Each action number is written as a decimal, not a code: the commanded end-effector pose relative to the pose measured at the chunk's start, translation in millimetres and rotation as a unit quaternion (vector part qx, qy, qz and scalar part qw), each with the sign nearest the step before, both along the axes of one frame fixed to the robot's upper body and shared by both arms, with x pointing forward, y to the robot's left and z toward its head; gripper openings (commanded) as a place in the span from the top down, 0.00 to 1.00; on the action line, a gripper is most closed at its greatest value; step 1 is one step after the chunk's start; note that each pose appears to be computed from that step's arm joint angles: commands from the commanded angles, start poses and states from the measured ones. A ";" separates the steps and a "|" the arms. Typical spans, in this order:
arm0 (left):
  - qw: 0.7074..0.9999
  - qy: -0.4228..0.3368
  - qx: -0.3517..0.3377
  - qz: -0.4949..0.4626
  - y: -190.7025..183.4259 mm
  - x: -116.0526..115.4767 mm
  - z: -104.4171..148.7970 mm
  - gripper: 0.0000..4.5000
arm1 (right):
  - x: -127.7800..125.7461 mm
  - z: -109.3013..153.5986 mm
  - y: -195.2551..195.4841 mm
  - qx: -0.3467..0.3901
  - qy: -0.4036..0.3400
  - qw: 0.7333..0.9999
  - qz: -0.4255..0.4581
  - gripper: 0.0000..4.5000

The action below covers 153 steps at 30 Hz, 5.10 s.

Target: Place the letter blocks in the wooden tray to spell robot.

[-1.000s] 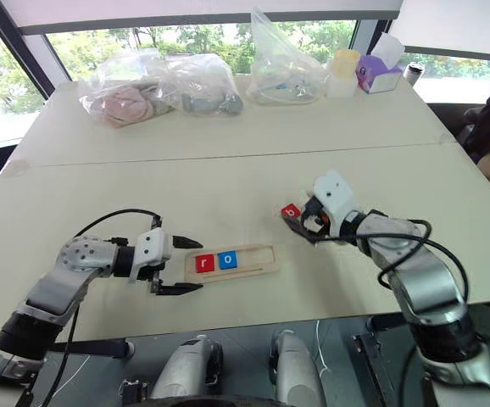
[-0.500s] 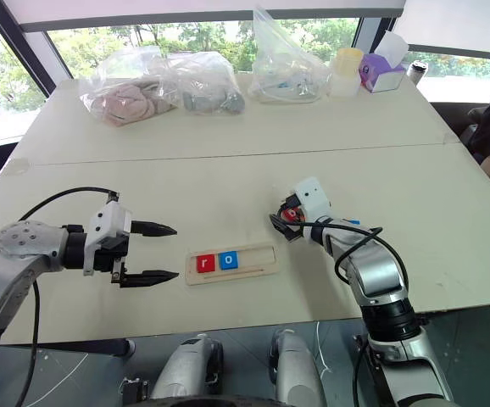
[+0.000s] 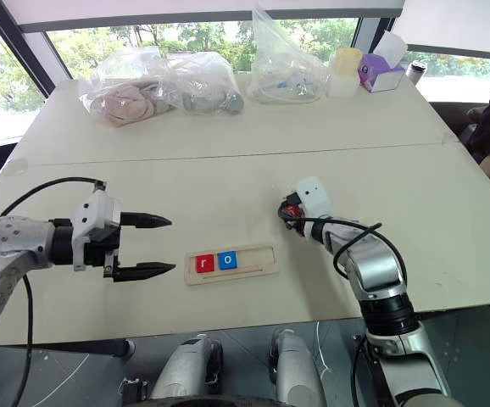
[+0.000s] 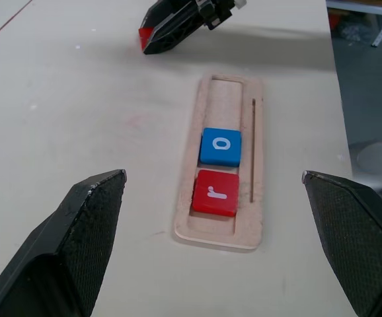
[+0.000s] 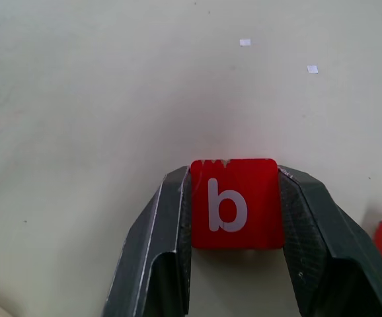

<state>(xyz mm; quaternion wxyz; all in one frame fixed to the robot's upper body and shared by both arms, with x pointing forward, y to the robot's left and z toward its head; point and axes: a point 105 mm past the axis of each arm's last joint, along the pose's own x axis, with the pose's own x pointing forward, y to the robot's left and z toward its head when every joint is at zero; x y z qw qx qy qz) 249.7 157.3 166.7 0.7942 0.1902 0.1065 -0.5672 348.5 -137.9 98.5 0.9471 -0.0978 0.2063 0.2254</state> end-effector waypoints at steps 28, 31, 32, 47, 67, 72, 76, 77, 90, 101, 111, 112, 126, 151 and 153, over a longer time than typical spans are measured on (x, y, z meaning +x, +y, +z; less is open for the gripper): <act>0.999 -0.039 -0.003 -0.018 -6.3 10.8 10.4 0.00 | -94.2 1.8 -31.0 0.014 0.065 0.976 -0.206 0.73; 0.999 -0.041 0.000 -0.018 -5.1 11.4 10.9 0.00 | -94.3 -0.2 -28.7 0.017 0.069 0.977 -0.203 0.73; 0.999 -0.041 0.001 -0.018 -5.3 11.6 11.0 0.00 | -94.1 -0.5 -28.4 0.017 0.071 0.977 -0.202 0.73; 0.997 -0.019 0.039 -0.062 -1.5 -9.4 -4.1 0.00 | -101.3 66.7 -32.9 -0.102 -0.005 0.958 0.268 0.01; 0.996 -0.065 -0.056 -0.036 -15.5 -4.6 37.5 0.00 | -76.3 13.9 -74.1 -0.180 0.009 0.904 0.388 0.01; 0.996 -0.065 -0.053 -0.033 -17.0 -5.1 34.7 0.00 | -67.4 8.6 -73.4 -0.177 0.007 0.906 0.385 0.01; 0.996 -0.065 -0.051 -0.031 -17.8 -5.3 32.3 0.00 | -61.0 5.7 -73.2 -0.171 0.006 0.909 0.380 0.01; 0.996 -0.065 -0.050 -0.032 -18.1 -5.6 31.7 0.00 | -61.0 4.2 -73.7 -0.172 0.009 0.908 0.382 0.06; 0.996 -0.070 -0.043 -0.029 -18.1 -3.3 30.7 0.00 | -60.2 4.1 -84.9 -0.179 0.026 0.906 0.383 0.75; 0.995 -0.077 -0.043 -0.035 -21.8 -1.5 28.3 0.00 | -50.5 12.3 -52.8 -0.152 -0.007 0.902 0.405 0.20; 0.995 -0.081 -0.040 -0.035 -21.2 -1.6 28.0 0.00 | -53.5 2.0 -76.0 -0.183 0.028 0.896 0.404 0.10; 0.995 -0.081 -0.040 -0.035 -21.2 -1.7 28.0 0.00 | -53.5 2.1 -77.4 -0.184 0.029 0.896 0.403 0.10; 0.995 -0.084 -0.037 -0.039 -20.2 0.0 26.4 0.00 | -54.3 -0.1 -95.6 -0.171 0.047 0.913 0.367 0.10; 0.995 -0.082 -0.027 -0.053 -23.7 -0.2 19.7 0.00 | -58.4 37.7 29.4 -0.113 -0.042 0.859 0.498 0.74; 0.995 -0.082 -0.028 -0.052 -23.6 -0.7 20.1 0.00 | -56.1 33.2 42.2 -0.112 -0.041 0.853 0.508 0.74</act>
